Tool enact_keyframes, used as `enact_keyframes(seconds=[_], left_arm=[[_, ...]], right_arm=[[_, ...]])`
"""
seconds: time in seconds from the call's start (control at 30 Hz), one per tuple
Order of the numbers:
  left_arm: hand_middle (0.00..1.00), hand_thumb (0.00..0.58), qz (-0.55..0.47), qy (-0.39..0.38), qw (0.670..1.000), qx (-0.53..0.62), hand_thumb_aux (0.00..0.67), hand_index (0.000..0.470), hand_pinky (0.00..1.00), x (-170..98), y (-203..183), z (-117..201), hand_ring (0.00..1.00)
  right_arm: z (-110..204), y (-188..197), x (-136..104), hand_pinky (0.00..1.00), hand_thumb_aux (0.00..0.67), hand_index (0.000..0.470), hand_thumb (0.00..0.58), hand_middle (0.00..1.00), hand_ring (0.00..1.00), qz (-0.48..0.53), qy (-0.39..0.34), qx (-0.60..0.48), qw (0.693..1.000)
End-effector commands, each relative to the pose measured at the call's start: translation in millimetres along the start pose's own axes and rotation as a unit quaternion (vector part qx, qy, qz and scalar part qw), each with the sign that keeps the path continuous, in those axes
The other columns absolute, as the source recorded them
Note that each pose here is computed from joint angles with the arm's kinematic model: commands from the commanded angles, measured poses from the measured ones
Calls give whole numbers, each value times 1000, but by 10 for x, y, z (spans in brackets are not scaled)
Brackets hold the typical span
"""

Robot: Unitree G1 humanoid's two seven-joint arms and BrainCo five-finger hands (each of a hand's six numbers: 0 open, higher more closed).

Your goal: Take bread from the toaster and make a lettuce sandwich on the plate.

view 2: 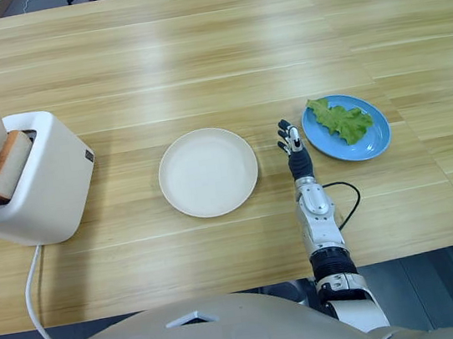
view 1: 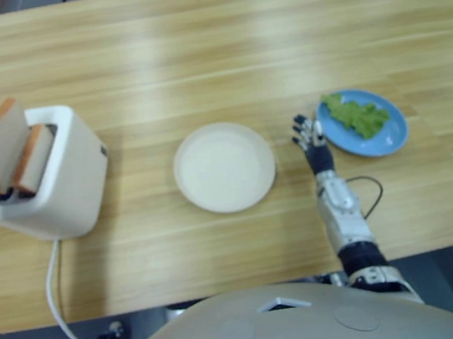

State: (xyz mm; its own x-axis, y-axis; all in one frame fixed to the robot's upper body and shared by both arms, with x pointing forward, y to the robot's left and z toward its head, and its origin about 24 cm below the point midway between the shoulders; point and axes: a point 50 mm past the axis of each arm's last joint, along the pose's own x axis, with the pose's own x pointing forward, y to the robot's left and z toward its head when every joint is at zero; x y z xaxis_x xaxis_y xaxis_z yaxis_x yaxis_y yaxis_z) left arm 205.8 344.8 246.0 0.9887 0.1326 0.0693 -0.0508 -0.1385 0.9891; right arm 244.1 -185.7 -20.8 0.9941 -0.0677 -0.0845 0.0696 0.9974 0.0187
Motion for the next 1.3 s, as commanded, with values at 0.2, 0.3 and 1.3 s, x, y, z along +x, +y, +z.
enact_keyframes(seconds=[0.2, 0.3, 1.3], left_arm=[[1000, 580, 228, -53, 964, -127, 670, 460, 1000, -16, 615, 128, 1000], [1000, 580, 271, -103, 942, -170, 670, 460, 1000, 0, 685, 319, 1000], [1000, 580, -189, -291, 815, -464, 670, 460, 1000, 508, -1562, 2771, 1000]], right_arm=[[-128, 36, -52, 0, 0, 0, 0, 0, 0, 2, 35, 0, 999], [-134, 46, -51, 0, 0, 0, 0, 0, 0, 0, 36, 2, 999], [-67, 10, -50, 0, 0, 0, 0, 0, 0, -15, 25, 5, 1000]])
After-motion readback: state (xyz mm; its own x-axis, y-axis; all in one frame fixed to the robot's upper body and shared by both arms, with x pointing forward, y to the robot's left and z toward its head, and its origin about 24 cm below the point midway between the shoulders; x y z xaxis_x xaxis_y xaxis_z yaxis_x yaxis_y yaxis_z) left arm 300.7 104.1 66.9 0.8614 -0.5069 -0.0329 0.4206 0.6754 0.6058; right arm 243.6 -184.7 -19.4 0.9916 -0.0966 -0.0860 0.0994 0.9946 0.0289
